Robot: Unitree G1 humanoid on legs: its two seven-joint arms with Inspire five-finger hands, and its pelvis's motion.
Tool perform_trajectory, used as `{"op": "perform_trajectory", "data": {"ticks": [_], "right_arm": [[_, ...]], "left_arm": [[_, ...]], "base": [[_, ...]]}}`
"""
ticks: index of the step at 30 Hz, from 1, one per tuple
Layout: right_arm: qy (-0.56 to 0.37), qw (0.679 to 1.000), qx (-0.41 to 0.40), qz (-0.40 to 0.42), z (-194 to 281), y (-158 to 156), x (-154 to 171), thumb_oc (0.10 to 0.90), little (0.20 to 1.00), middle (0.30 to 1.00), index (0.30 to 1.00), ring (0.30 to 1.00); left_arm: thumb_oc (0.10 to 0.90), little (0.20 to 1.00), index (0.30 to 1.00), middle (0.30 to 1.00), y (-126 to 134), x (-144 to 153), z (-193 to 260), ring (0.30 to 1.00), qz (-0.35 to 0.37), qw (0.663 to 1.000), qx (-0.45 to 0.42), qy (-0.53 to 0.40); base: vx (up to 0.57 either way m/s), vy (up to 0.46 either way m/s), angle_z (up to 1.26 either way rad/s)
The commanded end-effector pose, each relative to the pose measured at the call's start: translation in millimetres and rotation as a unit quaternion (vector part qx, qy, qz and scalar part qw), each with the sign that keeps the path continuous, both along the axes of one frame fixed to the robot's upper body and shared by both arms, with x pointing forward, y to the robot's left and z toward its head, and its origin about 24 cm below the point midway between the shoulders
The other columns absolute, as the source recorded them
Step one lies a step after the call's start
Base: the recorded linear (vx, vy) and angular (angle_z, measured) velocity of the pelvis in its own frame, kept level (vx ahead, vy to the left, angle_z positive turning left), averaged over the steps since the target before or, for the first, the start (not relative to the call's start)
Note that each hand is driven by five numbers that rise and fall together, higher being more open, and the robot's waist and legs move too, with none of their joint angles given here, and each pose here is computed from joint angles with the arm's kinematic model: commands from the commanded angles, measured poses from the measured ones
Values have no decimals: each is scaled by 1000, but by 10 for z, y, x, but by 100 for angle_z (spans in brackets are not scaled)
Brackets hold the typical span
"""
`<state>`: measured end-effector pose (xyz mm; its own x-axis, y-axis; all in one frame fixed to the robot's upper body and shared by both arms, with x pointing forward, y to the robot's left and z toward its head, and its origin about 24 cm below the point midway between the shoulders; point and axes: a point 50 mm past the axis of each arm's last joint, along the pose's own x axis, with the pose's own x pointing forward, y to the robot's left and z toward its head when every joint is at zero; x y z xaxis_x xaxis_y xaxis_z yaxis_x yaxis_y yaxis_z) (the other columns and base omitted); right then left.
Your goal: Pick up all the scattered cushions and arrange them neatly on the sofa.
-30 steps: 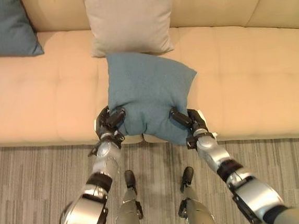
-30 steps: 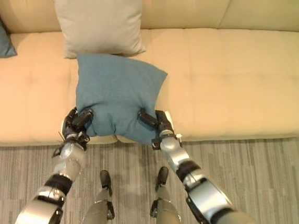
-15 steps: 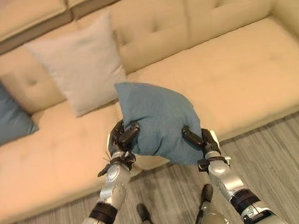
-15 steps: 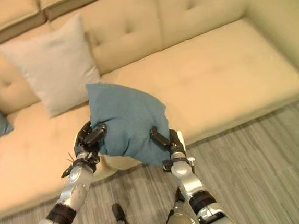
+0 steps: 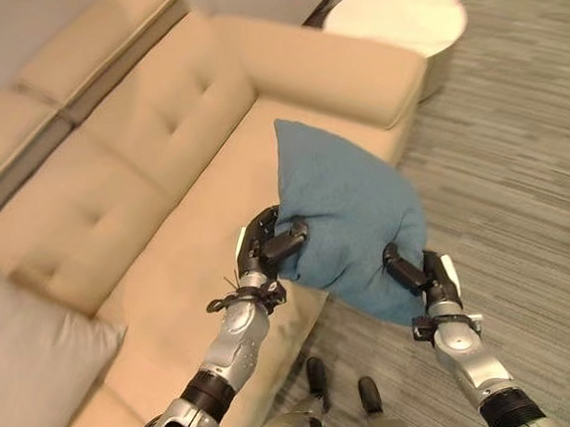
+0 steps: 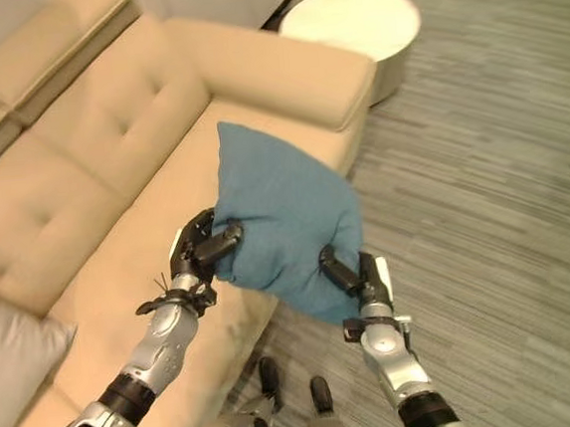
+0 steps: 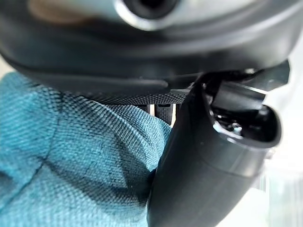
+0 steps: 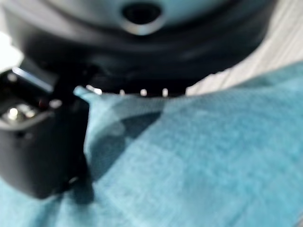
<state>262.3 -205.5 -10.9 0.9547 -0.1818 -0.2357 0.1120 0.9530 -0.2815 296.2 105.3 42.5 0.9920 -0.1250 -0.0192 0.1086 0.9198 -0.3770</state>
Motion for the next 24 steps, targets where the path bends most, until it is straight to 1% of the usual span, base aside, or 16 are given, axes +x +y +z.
{"op": "perform_trajectory", "data": {"ticks": [1, 6, 10, 15, 18, 19, 20, 21, 24], "right_arm": [[-281, 937, 82, 188, 1197, 991, 426, 400, 300, 300, 300, 300], [-265, 943, 82, 182, 1133, 989, 425, 400, 300, 300, 300, 300], [-265, 945, 67, 180, 1143, 980, 422, 400, 300, 300, 300, 300], [-260, 951, 70, 152, 1071, 834, 389, 400, 300, 300, 300, 300], [-263, 951, 67, 146, 1081, 786, 387, 400, 300, 300, 300, 300], [-266, 952, 64, 140, 1090, 757, 392, 400, 300, 300, 300, 300], [-272, 949, 51, 150, 1135, 764, 398, 400, 300, 300, 300, 300], [-269, 950, 49, 153, 1122, 746, 391, 400, 300, 300, 300, 300], [-266, 951, 47, 153, 1109, 761, 399, 400, 300, 300, 300, 300]], "left_arm": [[400, 300, 300, 300, -925, -62, 939, 300, -189, 957, -61, -212], [400, 300, 300, 300, -865, -33, 858, 300, -189, 961, -46, -196], [400, 300, 300, 300, -806, -1, 865, 300, -183, 962, -34, -200], [400, 300, 300, 300, -714, 16, 803, 300, -157, 970, -55, -179], [400, 300, 300, 300, -737, 21, 796, 300, -155, 971, -66, -172], [400, 300, 300, 300, -759, 22, 787, 300, -154, 971, -72, -166], [400, 300, 300, 300, -759, 43, 785, 300, -142, 973, -84, -161], [400, 300, 300, 300, -777, 40, 770, 300, -143, 973, -95, -156], [400, 300, 300, 300, -807, 18, 719, 300, -149, 973, -96, -145]], "base": [[282, -28, -218], [168, -187, -84], [223, -512, -10], [177, -602, 60], [10, -334, 30], [-29, -639, 54], [-7, -658, 46], [24, -587, 60], [132, -292, 23]]}}
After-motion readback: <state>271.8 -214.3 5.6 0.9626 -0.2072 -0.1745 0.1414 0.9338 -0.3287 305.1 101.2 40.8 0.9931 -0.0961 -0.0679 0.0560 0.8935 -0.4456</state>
